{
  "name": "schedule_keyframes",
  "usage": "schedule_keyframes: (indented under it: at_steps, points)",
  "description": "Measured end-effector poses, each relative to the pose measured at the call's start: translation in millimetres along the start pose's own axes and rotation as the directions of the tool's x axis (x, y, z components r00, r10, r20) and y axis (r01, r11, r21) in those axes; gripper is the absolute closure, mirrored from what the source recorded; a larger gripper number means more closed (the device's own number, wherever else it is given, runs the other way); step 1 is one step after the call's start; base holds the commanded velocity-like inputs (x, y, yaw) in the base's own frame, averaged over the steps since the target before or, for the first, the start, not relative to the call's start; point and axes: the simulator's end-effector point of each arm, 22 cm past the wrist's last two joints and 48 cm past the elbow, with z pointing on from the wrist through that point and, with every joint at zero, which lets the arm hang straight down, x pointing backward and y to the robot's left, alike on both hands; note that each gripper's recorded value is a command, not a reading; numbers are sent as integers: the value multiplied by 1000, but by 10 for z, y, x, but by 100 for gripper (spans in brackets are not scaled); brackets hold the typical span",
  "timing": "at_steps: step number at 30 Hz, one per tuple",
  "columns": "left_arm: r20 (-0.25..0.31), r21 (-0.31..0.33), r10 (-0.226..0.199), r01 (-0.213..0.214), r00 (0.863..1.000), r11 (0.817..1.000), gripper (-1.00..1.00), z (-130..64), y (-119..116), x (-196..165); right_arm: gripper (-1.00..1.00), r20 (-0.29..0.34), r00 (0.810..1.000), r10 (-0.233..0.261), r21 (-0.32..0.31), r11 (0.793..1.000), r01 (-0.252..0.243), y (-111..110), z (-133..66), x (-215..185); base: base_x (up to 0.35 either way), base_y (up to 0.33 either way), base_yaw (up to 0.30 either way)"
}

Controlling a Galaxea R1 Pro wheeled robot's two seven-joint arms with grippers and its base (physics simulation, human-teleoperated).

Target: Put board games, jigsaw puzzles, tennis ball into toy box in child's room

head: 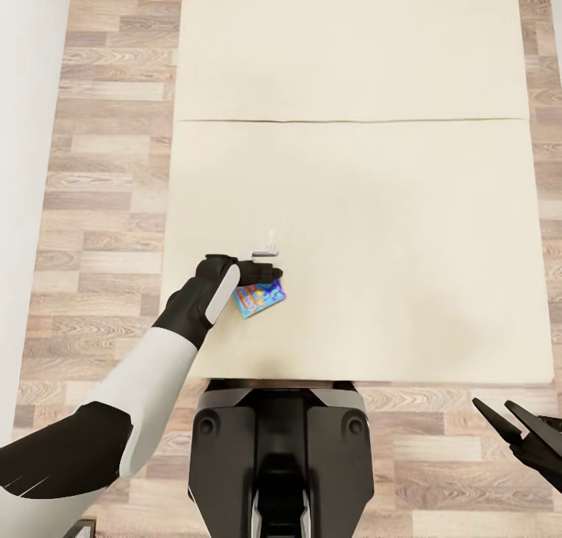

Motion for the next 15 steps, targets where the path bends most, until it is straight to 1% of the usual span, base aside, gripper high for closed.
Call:
schedule_keyframes:
  at_steps: [10, 15]
  points:
    - [-9, -3, -1, 1, 1000, 1000, -100, 14, 13, 34, -100, 0, 1000, -1, 0, 1000, 1, 2, -3, -5, -98, 0, 0]
    - [-19, -7, -2, 2, 1000, 1000, -100, 35, 28, 75, -100, 0, 1000, -1, 0, 1000, 1, 3, -2, -7, -180, 0, 0]
